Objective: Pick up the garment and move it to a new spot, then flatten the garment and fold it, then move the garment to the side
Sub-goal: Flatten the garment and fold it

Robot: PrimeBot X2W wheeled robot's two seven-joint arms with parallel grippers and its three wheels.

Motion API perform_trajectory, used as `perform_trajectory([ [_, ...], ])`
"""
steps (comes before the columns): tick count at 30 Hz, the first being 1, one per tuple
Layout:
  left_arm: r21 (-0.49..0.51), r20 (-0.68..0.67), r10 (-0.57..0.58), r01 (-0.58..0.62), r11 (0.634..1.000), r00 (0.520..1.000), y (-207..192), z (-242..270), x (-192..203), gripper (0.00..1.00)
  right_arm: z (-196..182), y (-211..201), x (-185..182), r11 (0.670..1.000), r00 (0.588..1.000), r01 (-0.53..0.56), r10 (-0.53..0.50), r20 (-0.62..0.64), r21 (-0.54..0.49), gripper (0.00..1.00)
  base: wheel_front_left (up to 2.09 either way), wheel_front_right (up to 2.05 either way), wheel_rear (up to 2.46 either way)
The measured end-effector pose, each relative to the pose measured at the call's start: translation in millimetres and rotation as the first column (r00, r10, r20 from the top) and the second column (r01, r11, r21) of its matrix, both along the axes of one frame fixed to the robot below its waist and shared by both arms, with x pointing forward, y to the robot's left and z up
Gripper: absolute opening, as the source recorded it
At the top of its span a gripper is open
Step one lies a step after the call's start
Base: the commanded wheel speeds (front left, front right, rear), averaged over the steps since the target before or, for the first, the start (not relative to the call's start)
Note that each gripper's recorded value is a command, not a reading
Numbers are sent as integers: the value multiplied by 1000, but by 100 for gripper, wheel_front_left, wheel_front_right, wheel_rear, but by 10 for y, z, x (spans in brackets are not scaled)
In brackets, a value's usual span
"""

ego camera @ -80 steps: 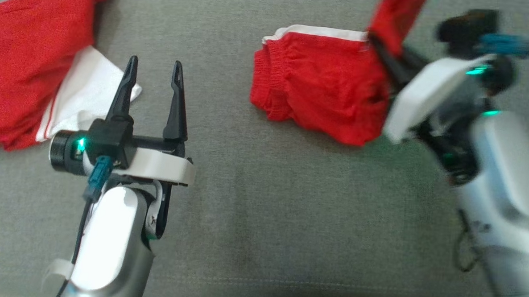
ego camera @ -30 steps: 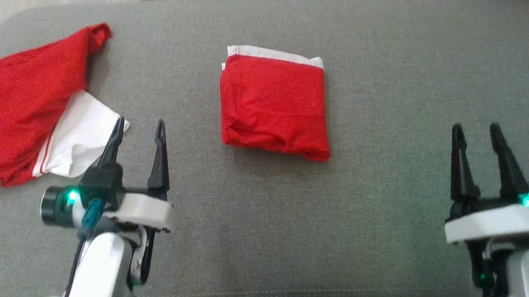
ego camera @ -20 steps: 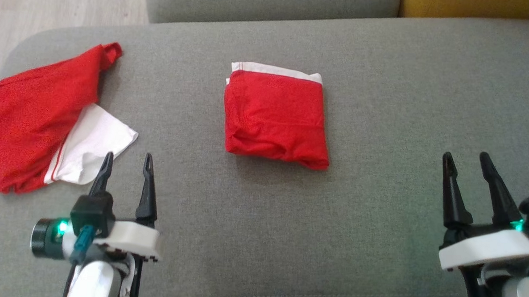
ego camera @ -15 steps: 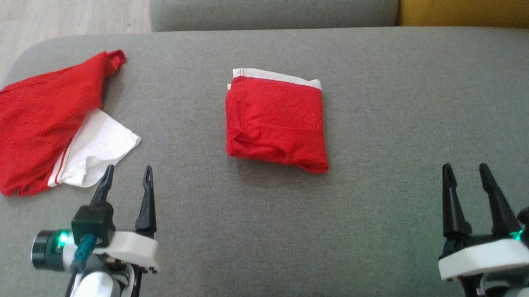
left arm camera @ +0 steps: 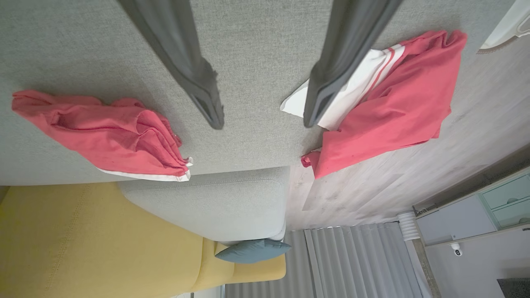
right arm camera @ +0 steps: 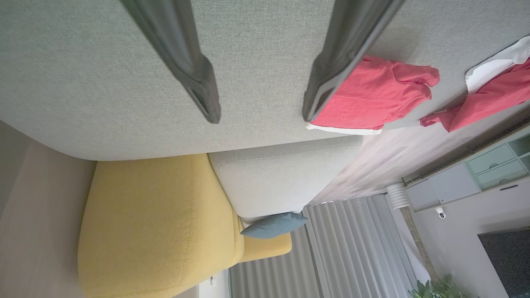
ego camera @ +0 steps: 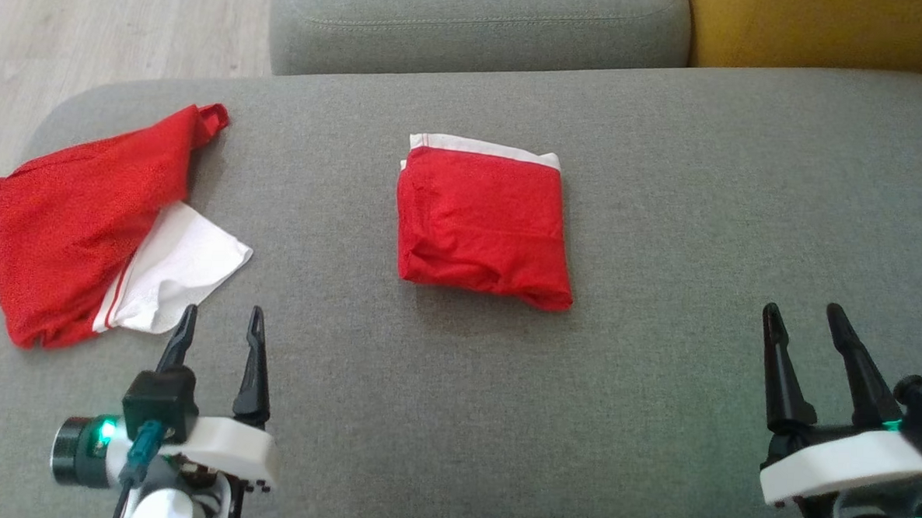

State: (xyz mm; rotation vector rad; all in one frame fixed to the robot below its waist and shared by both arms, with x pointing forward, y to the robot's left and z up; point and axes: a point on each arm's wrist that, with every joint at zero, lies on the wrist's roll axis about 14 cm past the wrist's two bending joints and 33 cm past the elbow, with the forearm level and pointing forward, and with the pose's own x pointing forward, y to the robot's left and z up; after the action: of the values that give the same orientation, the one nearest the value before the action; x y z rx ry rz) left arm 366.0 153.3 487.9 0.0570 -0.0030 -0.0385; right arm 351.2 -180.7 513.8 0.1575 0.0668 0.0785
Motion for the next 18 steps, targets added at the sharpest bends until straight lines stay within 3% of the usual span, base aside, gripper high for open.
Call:
perform_trajectory([
  [18,-2,1,-10,10,1000,1000,-38,4,0,100,-13,3,4,1000,1000,1,-1,-6,2,100,0,0,0],
])
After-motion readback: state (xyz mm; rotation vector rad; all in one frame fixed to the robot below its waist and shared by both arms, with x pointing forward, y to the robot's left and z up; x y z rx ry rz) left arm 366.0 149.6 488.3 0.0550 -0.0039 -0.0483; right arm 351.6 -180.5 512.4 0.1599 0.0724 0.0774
